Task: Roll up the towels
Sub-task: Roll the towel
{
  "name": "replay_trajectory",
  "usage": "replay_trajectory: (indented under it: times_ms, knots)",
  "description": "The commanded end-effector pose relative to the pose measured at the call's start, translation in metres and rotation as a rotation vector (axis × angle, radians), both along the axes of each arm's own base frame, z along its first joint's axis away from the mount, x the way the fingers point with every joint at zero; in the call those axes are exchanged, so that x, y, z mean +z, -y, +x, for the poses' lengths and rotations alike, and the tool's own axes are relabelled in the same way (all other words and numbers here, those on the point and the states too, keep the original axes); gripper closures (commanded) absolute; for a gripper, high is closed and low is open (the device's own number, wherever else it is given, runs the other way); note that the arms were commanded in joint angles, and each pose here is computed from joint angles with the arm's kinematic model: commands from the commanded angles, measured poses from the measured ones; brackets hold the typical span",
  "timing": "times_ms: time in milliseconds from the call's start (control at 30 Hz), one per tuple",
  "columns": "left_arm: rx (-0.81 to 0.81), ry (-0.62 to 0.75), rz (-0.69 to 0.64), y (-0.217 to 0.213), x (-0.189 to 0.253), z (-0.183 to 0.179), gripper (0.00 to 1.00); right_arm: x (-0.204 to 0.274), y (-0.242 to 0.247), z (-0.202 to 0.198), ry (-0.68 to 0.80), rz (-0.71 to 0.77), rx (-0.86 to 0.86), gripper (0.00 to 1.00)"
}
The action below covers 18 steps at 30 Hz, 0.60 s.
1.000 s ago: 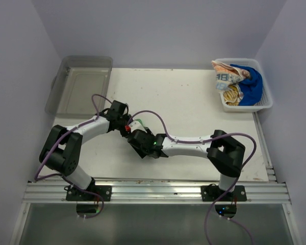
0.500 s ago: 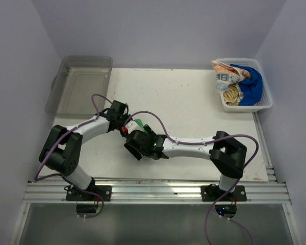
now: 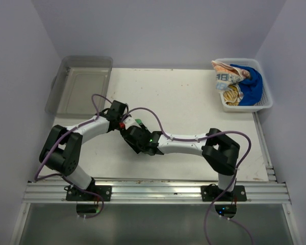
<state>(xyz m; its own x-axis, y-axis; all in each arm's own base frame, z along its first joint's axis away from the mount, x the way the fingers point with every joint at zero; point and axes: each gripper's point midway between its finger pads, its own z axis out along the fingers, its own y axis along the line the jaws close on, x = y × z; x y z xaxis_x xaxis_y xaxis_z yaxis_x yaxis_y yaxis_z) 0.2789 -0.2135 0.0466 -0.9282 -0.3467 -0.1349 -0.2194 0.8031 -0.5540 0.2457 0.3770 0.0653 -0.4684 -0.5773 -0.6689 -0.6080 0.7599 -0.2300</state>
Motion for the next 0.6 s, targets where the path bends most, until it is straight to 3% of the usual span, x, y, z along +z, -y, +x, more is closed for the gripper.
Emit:
replay_trajectory:
  times_ms: [0,33,67,167,300,400,567]
  knots:
    - [0.023,-0.001,0.025,-0.004,0.005,0.001,0.81,-0.001,-0.004,0.007,0.0,0.046,-0.033,0.41]
    - [0.024,0.001,0.024,-0.004,0.006,0.001,0.79,-0.003,-0.003,0.006,-0.012,0.055,-0.041,0.46]
    - [0.024,0.005,0.022,-0.004,0.007,0.001,0.72,-0.004,-0.003,0.006,-0.022,0.065,-0.047,0.62]
    - [0.028,0.02,0.016,-0.004,0.013,0.004,0.57,-0.011,0.004,0.006,-0.08,0.132,-0.083,0.83]
    - [0.031,0.034,0.031,-0.006,0.019,0.007,0.4,-0.016,0.017,0.005,-0.172,0.255,-0.117,0.96]
    - [0.033,0.058,0.027,-0.005,0.026,0.011,0.29,-0.01,0.018,0.003,-0.22,0.357,-0.126,1.0]
    - [0.02,0.06,0.008,0.0,0.024,0.014,0.26,-0.008,0.017,-0.006,-0.275,0.431,-0.117,1.0]
